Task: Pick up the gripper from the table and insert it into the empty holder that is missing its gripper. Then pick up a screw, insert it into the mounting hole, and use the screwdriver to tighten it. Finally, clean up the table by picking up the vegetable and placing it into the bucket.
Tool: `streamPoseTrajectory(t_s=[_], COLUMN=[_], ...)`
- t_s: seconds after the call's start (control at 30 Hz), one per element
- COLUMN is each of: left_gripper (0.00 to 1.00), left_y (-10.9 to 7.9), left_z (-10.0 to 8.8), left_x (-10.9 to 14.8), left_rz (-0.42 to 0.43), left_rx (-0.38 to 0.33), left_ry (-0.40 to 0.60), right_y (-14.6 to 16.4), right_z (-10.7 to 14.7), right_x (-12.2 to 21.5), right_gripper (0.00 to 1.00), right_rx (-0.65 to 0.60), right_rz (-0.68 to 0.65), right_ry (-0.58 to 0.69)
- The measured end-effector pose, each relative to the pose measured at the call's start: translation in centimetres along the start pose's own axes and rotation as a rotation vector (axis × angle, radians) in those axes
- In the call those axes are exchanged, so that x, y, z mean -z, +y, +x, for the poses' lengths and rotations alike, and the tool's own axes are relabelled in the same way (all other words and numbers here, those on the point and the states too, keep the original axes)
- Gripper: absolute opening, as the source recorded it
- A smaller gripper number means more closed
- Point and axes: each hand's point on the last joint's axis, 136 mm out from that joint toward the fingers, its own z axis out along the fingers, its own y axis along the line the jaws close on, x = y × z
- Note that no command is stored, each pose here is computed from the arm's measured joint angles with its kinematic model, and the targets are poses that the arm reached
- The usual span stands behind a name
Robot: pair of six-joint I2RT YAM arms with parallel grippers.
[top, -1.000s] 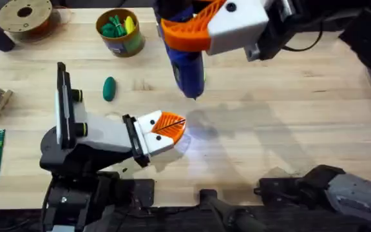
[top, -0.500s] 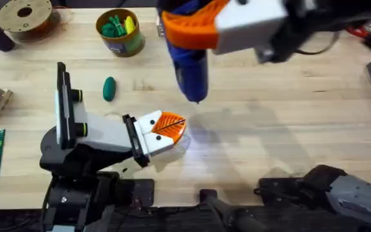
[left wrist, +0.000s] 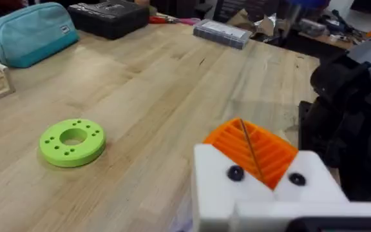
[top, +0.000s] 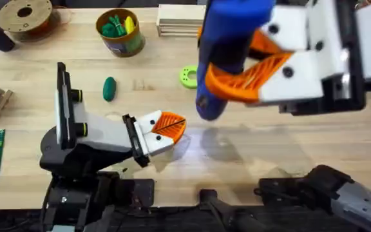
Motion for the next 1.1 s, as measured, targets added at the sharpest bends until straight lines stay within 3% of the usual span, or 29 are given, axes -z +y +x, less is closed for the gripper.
streamPoseTrajectory(t_s=[0.2,0.43,0.6,0.97,1.1], left_gripper=[0.004,0.004,0.004,0.004,0.004], left_y=[0.0,0.0,0.0,0.0,0.0], left_z=[0.0,0.0,0.0,0.0,0.0], left_x=[0.0,0.0,0.0,0.0,0.0], left_rz=[0.0,0.0,0.0,0.0,0.0], left_rx=[0.0,-0.001,-0.001,-0.002,-0.001], left_ry=[0.0,0.0,0.0,0.0,0.0], right_y=[-1.6,-2.4,-2.7,-2.7,-2.7], right_z=[-1.0,1.4,3.9,3.8,5.4], right_x=[-1.3,-6.2,-8.4,-8.6,-8.8], right_gripper=[0.008,0.008,0.008,0.008,0.008], right_rx=[0.039,-0.056,-0.211,-0.226,-0.257], right_rz=[0.026,-0.053,-0.035,-0.026,-0.022], right_ry=[-0.079,-0.185,-0.166,-0.172,-0.115])
